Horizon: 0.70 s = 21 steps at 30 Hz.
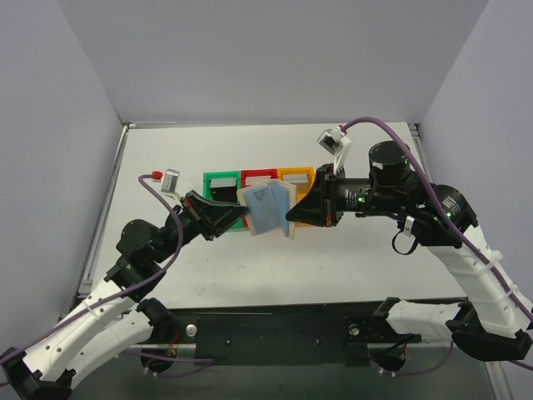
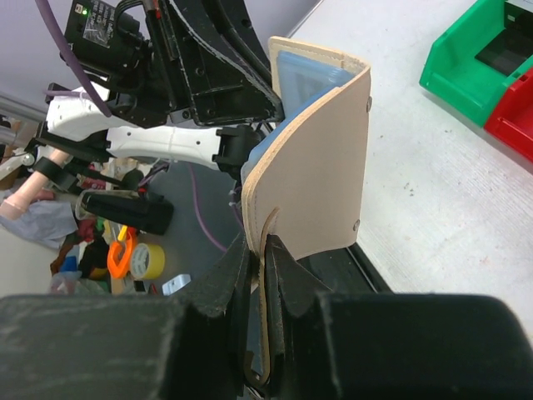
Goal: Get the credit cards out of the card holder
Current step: Remove the credit card from the card holder.
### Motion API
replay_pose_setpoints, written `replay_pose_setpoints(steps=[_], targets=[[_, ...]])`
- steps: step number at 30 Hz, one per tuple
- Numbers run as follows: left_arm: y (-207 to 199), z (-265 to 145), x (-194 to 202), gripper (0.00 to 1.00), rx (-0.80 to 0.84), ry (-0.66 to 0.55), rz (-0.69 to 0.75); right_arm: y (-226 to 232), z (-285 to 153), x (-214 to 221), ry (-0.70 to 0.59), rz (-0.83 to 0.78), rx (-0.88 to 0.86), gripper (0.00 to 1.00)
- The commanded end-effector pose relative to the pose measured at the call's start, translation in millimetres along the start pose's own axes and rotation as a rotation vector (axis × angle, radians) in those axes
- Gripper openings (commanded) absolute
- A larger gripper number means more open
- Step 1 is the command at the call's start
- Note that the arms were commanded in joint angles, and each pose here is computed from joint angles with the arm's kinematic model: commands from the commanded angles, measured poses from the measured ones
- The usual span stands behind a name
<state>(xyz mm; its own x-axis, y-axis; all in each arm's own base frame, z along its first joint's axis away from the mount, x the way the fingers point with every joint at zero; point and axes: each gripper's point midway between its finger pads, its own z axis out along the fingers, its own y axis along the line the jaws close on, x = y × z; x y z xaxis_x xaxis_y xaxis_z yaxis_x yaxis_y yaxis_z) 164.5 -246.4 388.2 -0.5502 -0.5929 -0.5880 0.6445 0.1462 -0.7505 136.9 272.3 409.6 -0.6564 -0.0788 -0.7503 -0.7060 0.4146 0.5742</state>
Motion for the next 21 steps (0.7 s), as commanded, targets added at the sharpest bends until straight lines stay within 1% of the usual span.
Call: replay_pose_setpoints(steps=[1,4,5,6,9,11,15,21], targets=[[-25,2,-12,0.17,0.077,-0.017,0.029,17,-2,-10,-0.040,-0.030,-0.073,0.00],[-24,1,-12,0.17,0.071,-0.023,0.021,22,-6,-9,-0.044,-0.045,-0.096,0.00],[-21,1,-12,0.19,0.061,-0.025,0.010,27,-9,-9,-0.049,-0.056,-0.120,0.00],[-21,0,-12,0.22,0.062,-0.029,0.008,30,-10,-8,-0.047,-0.056,-0.135,0.00],[-20,0,-9,0.38,0.064,-0.022,-0.019,43,-18,-6,-0.051,-0.077,-0.206,0.00],[-19,1,-7,0.42,0.077,-0.019,-0.036,47,-22,-6,-0.058,-0.083,-0.221,0.00],[-24,3,-7,0.43,0.114,-0.022,-0.054,51,-27,-6,-0.066,-0.093,-0.233,0.00],[-24,5,-8,0.34,0.131,-0.033,-0.063,61,-36,-5,-0.077,-0.110,-0.274,0.00]])
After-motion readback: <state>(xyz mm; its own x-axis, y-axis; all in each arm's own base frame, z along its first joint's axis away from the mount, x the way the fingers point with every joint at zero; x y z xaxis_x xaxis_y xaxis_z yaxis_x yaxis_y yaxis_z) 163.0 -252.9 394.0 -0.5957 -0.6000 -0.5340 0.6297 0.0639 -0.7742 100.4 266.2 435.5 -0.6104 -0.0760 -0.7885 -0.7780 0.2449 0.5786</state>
